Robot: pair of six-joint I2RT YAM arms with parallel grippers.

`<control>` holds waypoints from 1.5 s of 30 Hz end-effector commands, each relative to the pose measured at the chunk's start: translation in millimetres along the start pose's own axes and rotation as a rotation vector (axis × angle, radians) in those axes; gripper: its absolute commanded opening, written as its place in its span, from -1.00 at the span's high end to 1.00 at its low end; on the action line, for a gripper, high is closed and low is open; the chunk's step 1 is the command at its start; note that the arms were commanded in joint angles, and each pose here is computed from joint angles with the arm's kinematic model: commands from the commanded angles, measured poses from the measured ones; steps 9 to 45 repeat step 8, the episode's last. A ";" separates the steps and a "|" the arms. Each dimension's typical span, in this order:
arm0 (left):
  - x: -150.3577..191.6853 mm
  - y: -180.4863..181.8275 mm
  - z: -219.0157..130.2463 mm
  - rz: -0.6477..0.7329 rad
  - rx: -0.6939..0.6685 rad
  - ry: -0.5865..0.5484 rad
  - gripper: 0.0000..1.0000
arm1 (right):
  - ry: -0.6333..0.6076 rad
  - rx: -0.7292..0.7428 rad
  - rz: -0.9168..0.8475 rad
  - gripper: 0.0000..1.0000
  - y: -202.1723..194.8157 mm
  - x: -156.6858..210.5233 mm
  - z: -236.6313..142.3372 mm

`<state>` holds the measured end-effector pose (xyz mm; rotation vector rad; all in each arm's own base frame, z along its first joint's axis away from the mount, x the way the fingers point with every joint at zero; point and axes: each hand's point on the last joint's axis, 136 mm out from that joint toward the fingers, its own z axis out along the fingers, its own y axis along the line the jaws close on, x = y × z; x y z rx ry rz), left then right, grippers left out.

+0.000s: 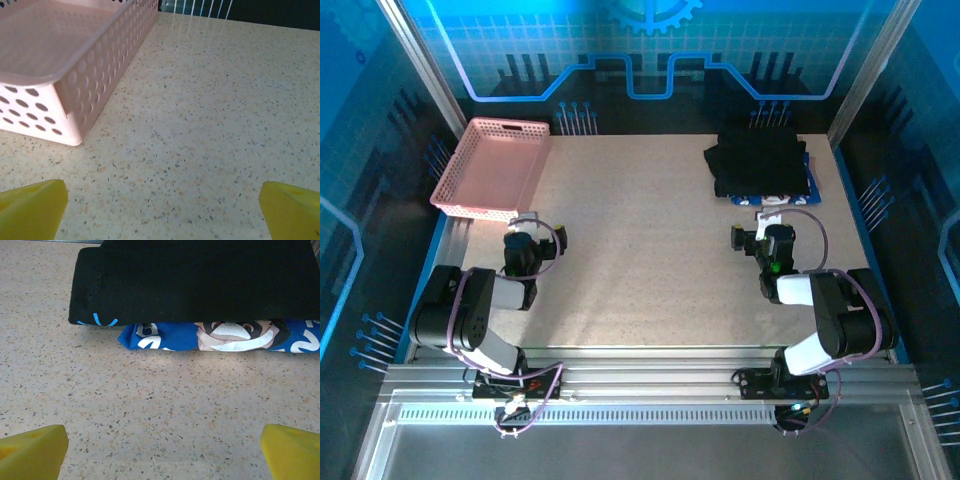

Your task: Fold and stack the t-shirts

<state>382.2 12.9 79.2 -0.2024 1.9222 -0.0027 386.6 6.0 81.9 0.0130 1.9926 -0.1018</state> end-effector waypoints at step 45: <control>-21.6 1.6 4.1 0.010 -0.018 -0.057 -0.98 | -0.048 0.009 -0.003 -1.00 -1.9 -16.5 0.9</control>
